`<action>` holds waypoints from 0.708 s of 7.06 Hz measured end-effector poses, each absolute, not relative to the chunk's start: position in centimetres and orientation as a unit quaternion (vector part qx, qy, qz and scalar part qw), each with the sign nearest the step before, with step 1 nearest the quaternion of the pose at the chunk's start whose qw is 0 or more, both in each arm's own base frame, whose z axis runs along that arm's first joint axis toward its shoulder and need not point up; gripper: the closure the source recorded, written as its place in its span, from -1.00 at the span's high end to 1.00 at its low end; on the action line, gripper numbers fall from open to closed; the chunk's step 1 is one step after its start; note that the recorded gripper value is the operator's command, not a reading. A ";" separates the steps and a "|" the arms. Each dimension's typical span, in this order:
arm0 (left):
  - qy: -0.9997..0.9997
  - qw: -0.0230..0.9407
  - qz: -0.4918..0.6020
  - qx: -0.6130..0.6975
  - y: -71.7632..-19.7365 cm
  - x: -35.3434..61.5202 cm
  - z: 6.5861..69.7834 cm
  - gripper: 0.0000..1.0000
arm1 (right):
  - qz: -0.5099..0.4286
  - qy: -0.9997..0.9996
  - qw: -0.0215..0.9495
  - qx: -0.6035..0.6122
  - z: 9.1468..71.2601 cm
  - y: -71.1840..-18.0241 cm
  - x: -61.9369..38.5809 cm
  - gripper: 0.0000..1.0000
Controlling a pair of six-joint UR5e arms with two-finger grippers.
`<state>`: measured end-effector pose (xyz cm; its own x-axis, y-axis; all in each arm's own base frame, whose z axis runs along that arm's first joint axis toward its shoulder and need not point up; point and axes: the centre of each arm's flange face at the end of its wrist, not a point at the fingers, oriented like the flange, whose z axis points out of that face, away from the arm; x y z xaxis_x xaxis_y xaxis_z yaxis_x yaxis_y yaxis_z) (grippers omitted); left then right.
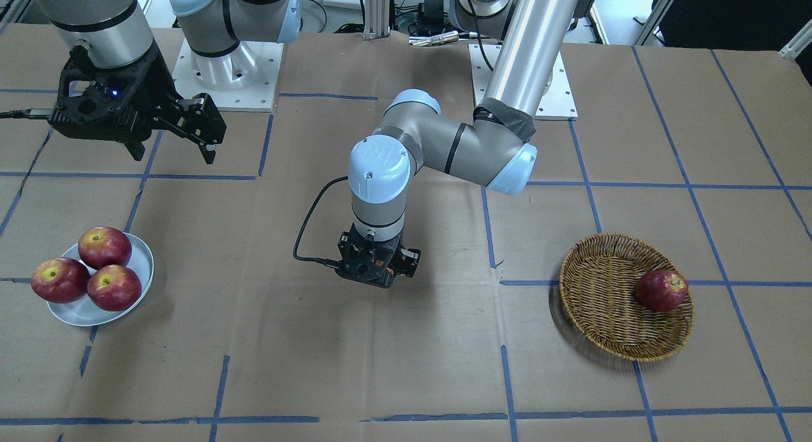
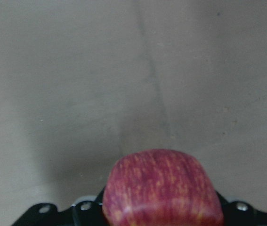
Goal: Transfer apple from basket to plate
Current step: 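Carry the apple with the left gripper toward the table center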
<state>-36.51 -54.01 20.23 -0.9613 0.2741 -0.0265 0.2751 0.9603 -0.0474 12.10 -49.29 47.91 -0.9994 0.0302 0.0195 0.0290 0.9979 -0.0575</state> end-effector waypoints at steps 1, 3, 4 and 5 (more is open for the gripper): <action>0.990 0.011 -0.021 0.140 -54.0 -36.8 19.5 0.10 | 0.029 -0.999 0.010 -0.015 47.9 -49.3 12.1 1.00; 0.990 0.010 -0.021 0.142 -54.1 -37.2 18.3 0.17 | 0.029 -0.999 0.010 -0.015 47.9 -49.3 12.1 1.00; 0.989 0.009 -0.023 0.142 -54.1 -37.4 18.0 0.37 | 0.029 -0.999 0.010 -0.015 47.9 -49.3 12.1 1.00; 0.989 0.008 -0.023 0.143 -54.1 -37.5 17.7 0.98 | 0.029 -0.999 0.010 -0.015 47.9 -49.3 12.1 1.00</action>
<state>-37.46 -54.12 17.74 -0.9592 0.2819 -0.0231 0.2826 0.9582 -0.0437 12.10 -49.30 47.93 -0.9994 0.0302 0.0195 0.0290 0.9978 -0.0590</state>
